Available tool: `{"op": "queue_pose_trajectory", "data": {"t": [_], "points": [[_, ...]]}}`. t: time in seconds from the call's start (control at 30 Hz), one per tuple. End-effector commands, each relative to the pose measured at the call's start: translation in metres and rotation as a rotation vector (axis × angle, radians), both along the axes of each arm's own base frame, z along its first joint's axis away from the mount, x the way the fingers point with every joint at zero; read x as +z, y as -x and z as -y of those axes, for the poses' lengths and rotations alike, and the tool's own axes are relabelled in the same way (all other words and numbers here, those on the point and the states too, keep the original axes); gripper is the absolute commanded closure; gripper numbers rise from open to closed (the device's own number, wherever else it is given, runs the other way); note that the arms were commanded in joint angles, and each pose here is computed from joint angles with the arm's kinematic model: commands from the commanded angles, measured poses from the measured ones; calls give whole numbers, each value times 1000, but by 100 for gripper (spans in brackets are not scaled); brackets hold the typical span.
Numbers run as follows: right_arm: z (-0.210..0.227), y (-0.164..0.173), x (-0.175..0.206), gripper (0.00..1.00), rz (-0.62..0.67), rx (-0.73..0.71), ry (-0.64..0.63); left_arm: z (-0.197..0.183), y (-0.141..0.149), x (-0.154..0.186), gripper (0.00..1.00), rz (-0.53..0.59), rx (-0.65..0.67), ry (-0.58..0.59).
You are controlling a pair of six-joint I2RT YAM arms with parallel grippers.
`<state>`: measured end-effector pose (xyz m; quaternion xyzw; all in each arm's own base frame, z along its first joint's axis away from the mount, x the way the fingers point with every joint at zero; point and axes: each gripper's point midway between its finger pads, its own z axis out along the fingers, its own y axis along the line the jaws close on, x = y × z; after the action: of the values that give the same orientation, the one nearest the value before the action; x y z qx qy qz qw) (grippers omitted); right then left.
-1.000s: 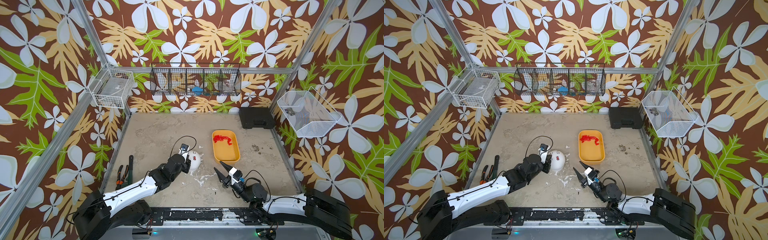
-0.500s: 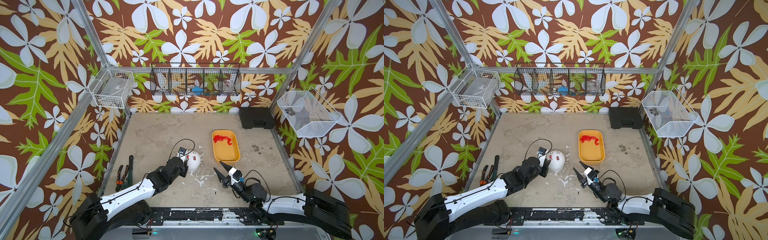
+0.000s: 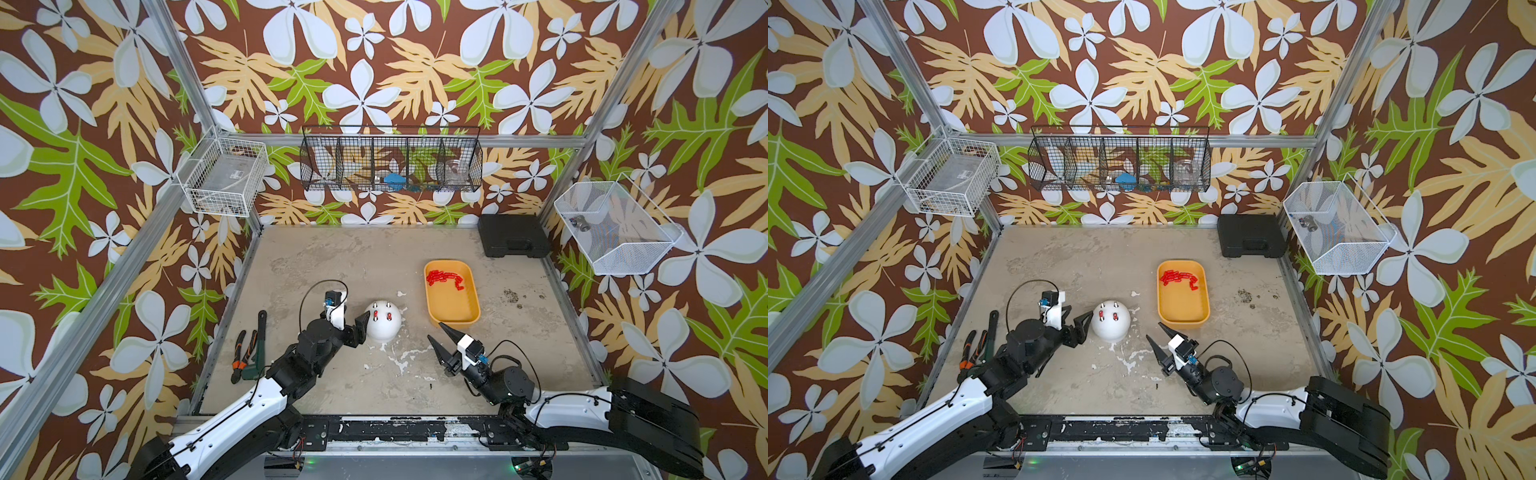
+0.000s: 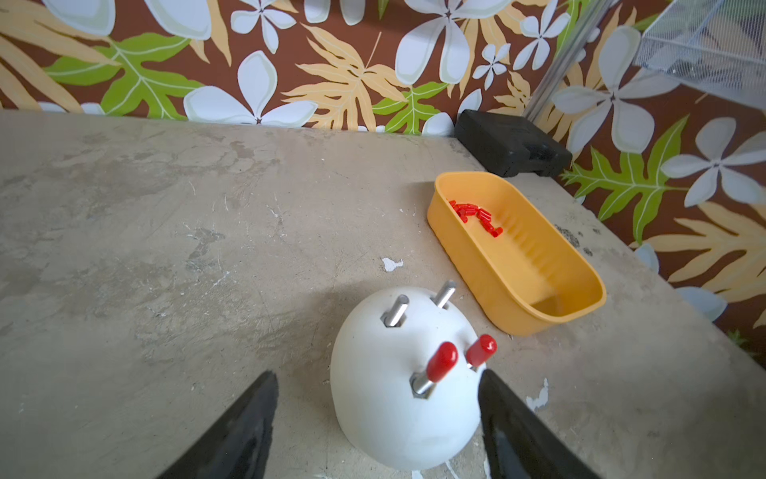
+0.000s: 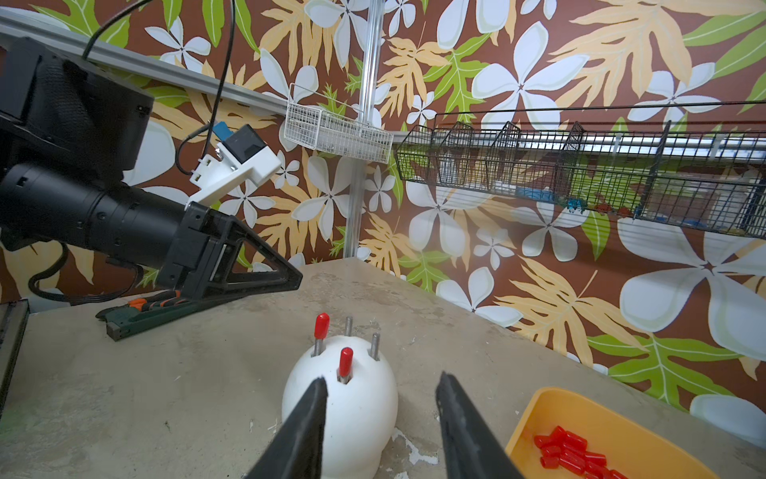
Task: Cover the protruding screws with screw protection sleeves
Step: Attach the screw protection sleeve to the screw.
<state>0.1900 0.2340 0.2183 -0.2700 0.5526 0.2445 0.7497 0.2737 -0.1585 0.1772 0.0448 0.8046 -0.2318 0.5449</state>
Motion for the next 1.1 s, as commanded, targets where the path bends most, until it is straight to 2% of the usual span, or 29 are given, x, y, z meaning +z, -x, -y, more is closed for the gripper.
{"op": "queue_pose_trajectory", "data": {"t": [0.0, 0.1, 0.27, 0.77, 1.07], "points": [[-1, 0, 0, 55, -4, 7, -7, 17, -3, 4, 19, -76, -114, 202], [-3, 1, -1, 54, -6, 16, -3, 25, -8, -1, 15, -118, -144, 191], [-6, 0, -3, 54, -11, 22, 8, 31, -10, 2, 9, -101, -172, 204], [-8, 2, -2, 54, -7, 37, 9, 25, -24, -31, 8, -163, -101, 128], [-8, 2, -3, 54, -7, 38, 13, 16, -11, -47, 8, -170, -80, 152]]}}
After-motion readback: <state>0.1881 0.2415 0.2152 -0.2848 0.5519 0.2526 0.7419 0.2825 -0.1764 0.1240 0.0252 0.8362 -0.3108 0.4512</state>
